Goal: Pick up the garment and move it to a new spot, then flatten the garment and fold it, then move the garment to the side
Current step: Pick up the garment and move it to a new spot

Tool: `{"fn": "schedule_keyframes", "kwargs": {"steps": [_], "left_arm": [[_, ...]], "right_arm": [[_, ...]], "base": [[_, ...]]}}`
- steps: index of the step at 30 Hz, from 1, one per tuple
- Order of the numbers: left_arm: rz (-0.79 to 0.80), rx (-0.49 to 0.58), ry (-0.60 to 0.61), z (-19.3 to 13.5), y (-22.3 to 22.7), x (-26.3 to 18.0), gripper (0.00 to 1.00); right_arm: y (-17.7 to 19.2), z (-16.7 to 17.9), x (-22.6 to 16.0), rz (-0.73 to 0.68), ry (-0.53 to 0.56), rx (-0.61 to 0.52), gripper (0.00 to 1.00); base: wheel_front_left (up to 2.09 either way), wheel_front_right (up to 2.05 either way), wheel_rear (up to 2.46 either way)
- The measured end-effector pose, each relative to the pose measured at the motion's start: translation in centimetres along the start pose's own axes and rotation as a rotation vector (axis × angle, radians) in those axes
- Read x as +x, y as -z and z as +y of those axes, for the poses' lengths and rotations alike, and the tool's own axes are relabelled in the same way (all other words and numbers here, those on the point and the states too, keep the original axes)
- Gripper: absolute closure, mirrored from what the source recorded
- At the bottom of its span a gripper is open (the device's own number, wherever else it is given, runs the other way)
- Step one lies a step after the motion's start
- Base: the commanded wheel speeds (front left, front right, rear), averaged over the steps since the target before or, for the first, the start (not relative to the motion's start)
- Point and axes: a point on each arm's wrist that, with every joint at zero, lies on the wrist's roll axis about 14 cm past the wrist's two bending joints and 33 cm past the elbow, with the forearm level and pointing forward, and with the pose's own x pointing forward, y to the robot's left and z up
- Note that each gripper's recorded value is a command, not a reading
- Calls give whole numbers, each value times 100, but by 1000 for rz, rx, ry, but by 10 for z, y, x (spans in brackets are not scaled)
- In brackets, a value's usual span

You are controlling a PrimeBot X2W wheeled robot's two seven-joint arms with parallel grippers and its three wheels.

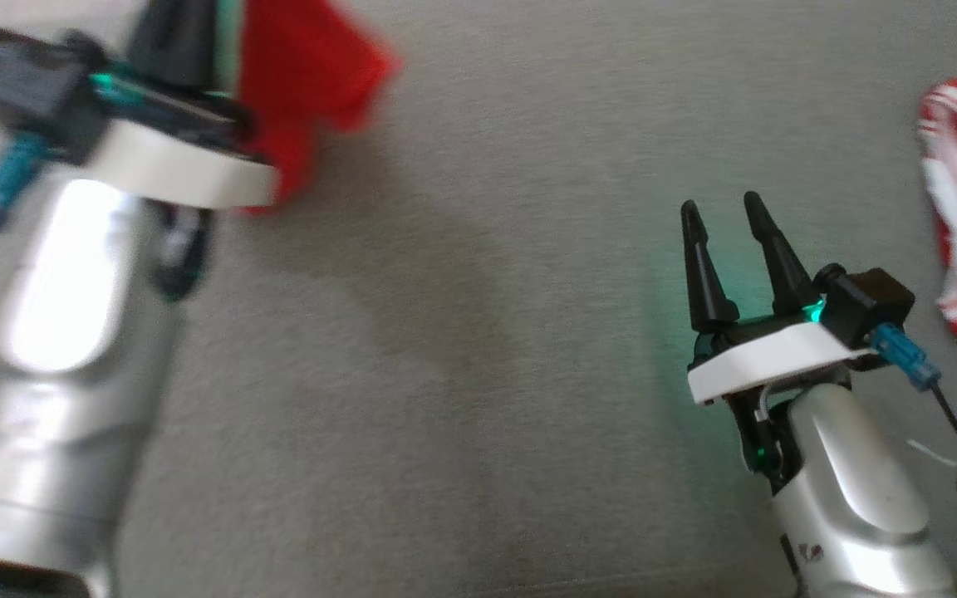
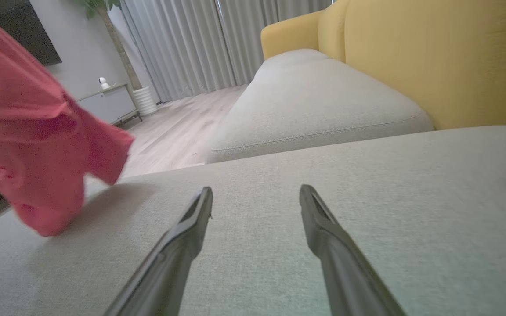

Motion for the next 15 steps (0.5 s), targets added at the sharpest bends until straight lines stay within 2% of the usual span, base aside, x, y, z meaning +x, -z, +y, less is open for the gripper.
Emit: {"fn": "schedule_keyframes", "kwargs": {"steps": [3,6,7,10,11,12,13,15], "left_arm": [[-25,-89,108,-55,-1,18,100],[-3,-148,185,-97,8,28,100],[-3,-148,185,-97,8,28,100],[34,-210,234,-131,22,28,98],[55,-226,244,-139,29,25,68],[79,-243,246,-145,38,20,16],[114,-251,243,-149,49,13,0],[188,-251,206,-146,74,-7,0]], "right_arm": [[-5,-15,-18,-9,49,-1,0],[-6,-30,-36,-8,101,0,0],[-6,-30,-36,-8,101,0,0],[-12,-42,-48,-22,142,-1,0],[-14,-45,-50,-26,152,-3,0],[-16,-47,-53,-30,160,-3,0],[-17,-49,-54,-34,165,-4,0],[-19,-49,-54,-40,168,-2,0]], "base": [[0,0,0],[0,0,0],[0,0,0],[0,0,0],[0,0,0],[0,0,0],[0,0,0],[0,0,0]]}}
